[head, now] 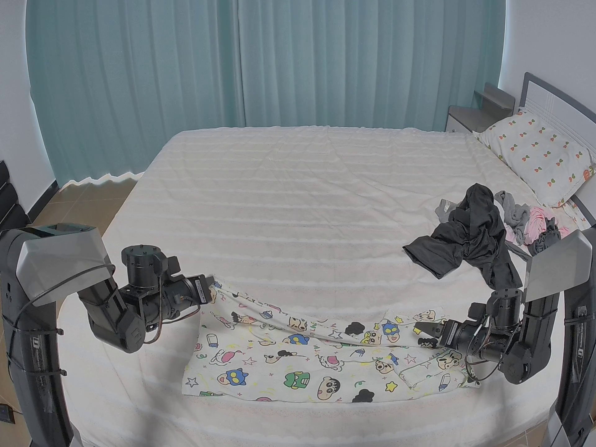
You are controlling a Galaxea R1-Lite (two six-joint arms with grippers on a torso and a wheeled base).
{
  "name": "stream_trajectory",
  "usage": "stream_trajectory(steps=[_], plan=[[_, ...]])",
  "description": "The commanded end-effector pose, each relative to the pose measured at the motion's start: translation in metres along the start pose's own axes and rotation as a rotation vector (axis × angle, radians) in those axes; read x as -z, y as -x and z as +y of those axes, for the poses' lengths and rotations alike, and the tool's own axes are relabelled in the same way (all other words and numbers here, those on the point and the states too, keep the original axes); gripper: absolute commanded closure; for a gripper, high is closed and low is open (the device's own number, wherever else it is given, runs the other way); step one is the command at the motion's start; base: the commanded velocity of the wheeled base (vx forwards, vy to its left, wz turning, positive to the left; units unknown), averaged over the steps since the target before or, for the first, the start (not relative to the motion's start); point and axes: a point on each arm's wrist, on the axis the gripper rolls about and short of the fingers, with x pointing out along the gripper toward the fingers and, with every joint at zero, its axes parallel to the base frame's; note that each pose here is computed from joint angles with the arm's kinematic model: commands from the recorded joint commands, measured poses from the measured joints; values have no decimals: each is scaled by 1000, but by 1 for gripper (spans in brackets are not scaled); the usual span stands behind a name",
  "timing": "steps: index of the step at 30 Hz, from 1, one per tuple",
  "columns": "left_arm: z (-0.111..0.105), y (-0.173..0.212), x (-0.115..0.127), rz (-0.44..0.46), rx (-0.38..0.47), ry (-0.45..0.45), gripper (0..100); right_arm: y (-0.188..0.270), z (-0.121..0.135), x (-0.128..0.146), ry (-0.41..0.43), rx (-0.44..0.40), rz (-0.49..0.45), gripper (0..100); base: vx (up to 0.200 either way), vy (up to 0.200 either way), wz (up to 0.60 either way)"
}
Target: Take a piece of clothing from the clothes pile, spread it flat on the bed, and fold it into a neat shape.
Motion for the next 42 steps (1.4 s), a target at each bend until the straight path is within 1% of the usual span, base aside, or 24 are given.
stream_trajectory(steps=[1, 4, 10, 11, 12, 16, 19, 20, 27, 33, 34, 41, 42], plan=[[8, 14, 21, 58, -24, -16, 100, -1, -1, 2, -2, 3, 7, 0, 0, 0, 0], [12, 21, 28, 86, -41, -21, 100, -2, -2, 2, -3, 5, 9, 0, 0, 0, 0], [22, 34, 56, 193, -80, -37, 100, -1, -1, 2, -1, 3, 9, 0, 0, 0, 0], [23, 34, 57, 196, -80, -39, 100, -1, -1, 2, -1, 3, 9, 0, 0, 0, 0], [25, 33, 64, 213, -83, -52, 100, -1, -1, 2, -2, 4, 10, 0, 0, 0, 0], [29, 35, 81, 243, -89, -86, 100, -1, 0, 3, 2, -1, 12, 0, 0, 0, 0], [30, 35, 87, 261, -89, -98, 100, -1, 0, 3, 2, 1, 12, 0, 0, 0, 0], [31, 35, 92, 282, -93, -108, 100, -1, 0, 3, 2, 0, 13, 0, 0, 0, 0], [30, 36, 96, 298, -92, -128, 100, -1, 0, 5, 14, 3, 22, 0, 0, 0, 0], [30, 36, 96, 302, -94, -127, 100, -1, 0, 5, 14, 4, 24, 0, 0, 0, 0], [30, 36, 96, 302, -95, -127, 0, 0, 0, 5, 14, 6, 25, 0, 0, 0, 0], [34, 42, 97, 302, -141, -112, 0, 1, 0, 6, 14, 5, 26, 0, 0, 0, 0], [39, 49, 94, 301, -156, -95, 0, 1, 0, 5, 14, 4, 24, 0, 0, 0, 0]])
